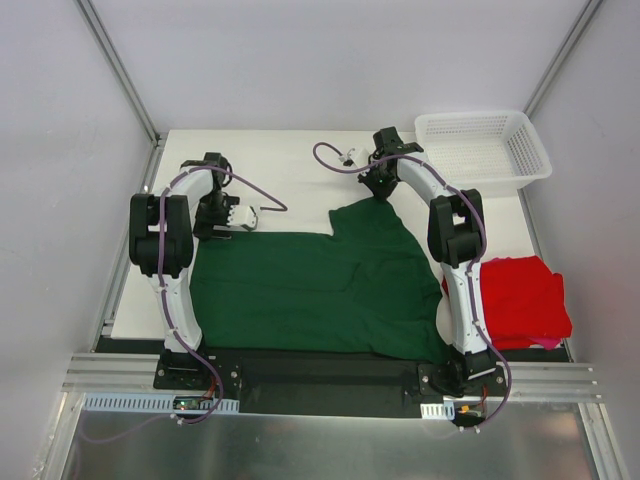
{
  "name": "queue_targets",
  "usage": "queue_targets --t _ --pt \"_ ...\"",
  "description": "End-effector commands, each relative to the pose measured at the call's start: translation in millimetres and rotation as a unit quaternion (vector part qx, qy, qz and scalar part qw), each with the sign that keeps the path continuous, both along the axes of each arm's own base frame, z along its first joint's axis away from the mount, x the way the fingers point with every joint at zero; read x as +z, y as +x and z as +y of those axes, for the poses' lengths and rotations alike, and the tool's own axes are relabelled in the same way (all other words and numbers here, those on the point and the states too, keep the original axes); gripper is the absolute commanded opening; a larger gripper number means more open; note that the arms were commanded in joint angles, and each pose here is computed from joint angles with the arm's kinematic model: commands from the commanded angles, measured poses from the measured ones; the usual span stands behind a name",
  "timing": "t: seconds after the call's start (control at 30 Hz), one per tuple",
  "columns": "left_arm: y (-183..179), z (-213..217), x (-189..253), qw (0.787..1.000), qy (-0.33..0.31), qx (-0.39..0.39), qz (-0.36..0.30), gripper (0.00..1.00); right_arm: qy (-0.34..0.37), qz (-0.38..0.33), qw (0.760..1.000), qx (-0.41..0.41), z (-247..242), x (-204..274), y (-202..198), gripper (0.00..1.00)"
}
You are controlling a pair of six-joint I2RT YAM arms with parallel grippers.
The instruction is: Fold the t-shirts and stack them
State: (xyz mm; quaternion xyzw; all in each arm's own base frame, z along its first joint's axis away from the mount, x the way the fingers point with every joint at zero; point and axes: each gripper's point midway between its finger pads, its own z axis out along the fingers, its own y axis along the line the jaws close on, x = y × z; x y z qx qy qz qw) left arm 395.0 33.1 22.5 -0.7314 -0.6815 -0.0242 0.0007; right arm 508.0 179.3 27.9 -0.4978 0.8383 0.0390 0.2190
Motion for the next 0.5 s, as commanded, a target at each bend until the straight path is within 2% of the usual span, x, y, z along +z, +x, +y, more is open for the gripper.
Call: queue_targets --t 0.0,0.1,0.17,0.2,0.3,0.47 --pt "-0.7 5.1 5.3 1.000 0.004 0.002 0.007 0.77 0.004 -0.025 1.000 0.004 2.4 28.4 1.7 0.01" --pt "-1.0 5.1 3.8 1.000 0.004 0.002 0.009 0.76 0.005 -0.023 1.000 0.003 2.4 28.1 1.0 0.01" --pt "-0.1 5.4 3.1 1.000 0.005 0.002 0.008 0.72 0.006 -0.023 1.000 0.004 2.7 28.1 0.9 0.01" --pt "-1.1 6.2 2.4 1.000 0.007 0.003 0.010 0.64 0.005 -0.023 1.000 0.004 3.2 28.1 0.7 0.01" --pt "-0.2 6.2 0.5 1.000 0.007 0.006 0.012 0.46 0.007 -0.023 1.000 0.003 2.9 28.8 0.5 0.01" --pt "-5.6 9.8 -6.0 1.000 0.016 0.006 0.024 0.42 0.005 -0.024 1.000 0.005 2.2 29.1 0.5 0.01"
